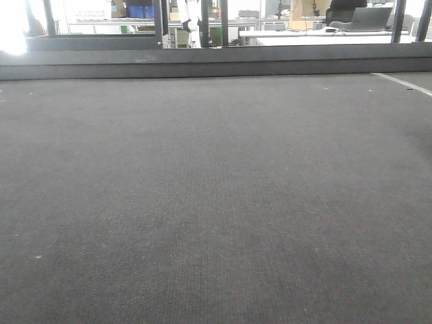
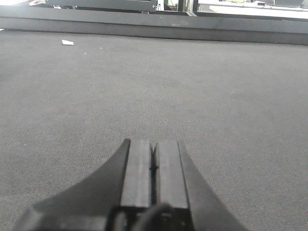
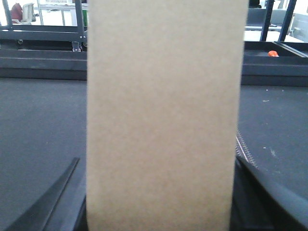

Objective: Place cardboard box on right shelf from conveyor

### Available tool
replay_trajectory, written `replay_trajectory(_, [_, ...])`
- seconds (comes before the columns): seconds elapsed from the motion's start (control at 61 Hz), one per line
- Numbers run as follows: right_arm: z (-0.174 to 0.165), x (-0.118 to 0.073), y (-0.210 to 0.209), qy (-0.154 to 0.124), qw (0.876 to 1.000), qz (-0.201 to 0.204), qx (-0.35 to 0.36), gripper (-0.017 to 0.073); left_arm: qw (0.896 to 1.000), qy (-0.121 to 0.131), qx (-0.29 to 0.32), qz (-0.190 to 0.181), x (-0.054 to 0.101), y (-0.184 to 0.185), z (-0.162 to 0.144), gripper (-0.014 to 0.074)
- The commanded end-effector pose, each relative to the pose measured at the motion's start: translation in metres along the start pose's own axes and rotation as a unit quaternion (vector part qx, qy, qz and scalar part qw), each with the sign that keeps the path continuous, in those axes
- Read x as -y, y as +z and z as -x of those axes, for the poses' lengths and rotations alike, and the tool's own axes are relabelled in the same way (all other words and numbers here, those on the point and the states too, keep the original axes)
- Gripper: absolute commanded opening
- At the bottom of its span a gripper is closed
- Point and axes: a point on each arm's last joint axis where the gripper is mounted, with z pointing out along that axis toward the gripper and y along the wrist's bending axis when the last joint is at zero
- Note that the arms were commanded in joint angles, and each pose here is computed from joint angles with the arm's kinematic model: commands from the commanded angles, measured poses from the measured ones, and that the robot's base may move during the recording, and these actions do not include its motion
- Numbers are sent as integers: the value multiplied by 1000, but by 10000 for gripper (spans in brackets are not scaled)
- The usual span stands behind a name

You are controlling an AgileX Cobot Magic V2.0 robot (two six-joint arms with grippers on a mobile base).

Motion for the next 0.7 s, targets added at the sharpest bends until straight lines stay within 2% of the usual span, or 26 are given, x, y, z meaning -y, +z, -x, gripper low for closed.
replay_trajectory(0.0, [19, 1, -2, -27, 998, -7, 65, 8, 999, -3, 42, 1, 0, 0, 6, -116])
replay_trajectory(0.049, [19, 1, -2, -33, 997, -8, 66, 8, 999, -3, 42, 1, 0, 0, 6, -116])
replay_trajectory(0.689, [20, 1, -2, -33, 997, -8, 69, 8, 999, -3, 42, 1, 0, 0, 6, -116])
